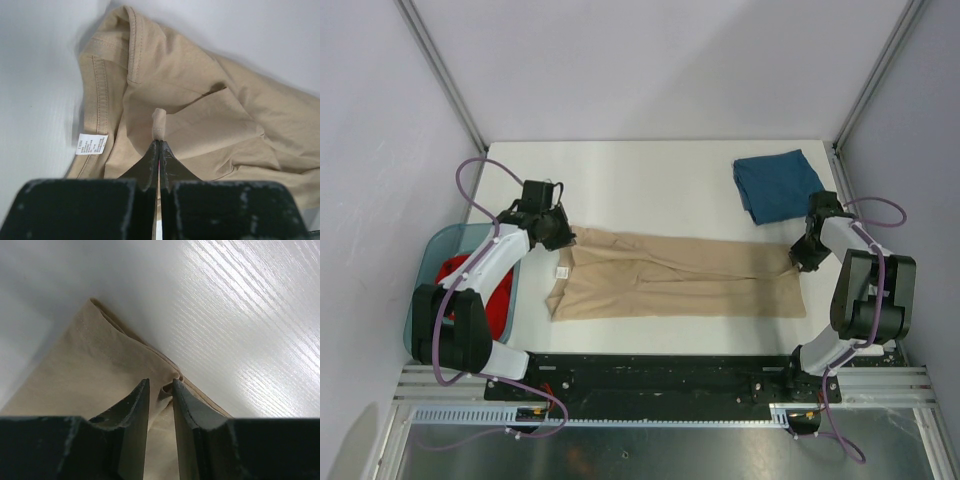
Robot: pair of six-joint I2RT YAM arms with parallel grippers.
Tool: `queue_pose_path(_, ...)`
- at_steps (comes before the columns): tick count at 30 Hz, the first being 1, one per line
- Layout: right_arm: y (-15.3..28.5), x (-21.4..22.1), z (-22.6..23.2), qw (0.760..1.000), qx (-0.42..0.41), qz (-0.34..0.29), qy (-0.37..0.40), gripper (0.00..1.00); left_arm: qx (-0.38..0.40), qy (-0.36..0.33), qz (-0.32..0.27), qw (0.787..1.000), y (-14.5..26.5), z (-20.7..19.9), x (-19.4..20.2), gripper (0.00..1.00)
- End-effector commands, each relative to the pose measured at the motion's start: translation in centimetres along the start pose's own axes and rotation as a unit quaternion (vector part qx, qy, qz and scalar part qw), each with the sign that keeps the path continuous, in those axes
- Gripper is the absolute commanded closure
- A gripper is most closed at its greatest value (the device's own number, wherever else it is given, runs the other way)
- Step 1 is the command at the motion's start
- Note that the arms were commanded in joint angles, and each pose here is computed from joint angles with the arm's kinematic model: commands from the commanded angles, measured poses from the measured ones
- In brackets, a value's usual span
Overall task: Fold and stack the t-shirts
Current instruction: Fold the other side of the tshirt into a rectangle
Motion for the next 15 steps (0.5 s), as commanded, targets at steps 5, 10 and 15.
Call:
queue_pose_path(5,0.2,0.0,-0.1,1.0,0.011,-0.002,-0.003,0.77,0.022,-0.004,-0.031,0.999,1.5,-1.0,-1.2,1.0)
queue_pose_path(10,0.6,-0.2,-0.3,1.0,0.01,-0.006,-0.002,0.98,0.024,-0.003,-0.032,0.999,1.6,-1.1,-1.2,1.0)
queue_pose_path(15,1.3,-1.2,0.0,1.0,-0.012,-0.02,-0.012,1.0,0.026,0.0,-0.039,0.999,1.8,-1.5,-1.9,1.0)
Point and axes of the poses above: each gripper's point midway between its finger pads, its own y axis back along the fingers, its own z axis along the line the jaws close on, x = y × z, the point moved 2 cm from there along y, back along the fingers, and after that the axes turned 3 degrees about -y, right-handed, at the moved point
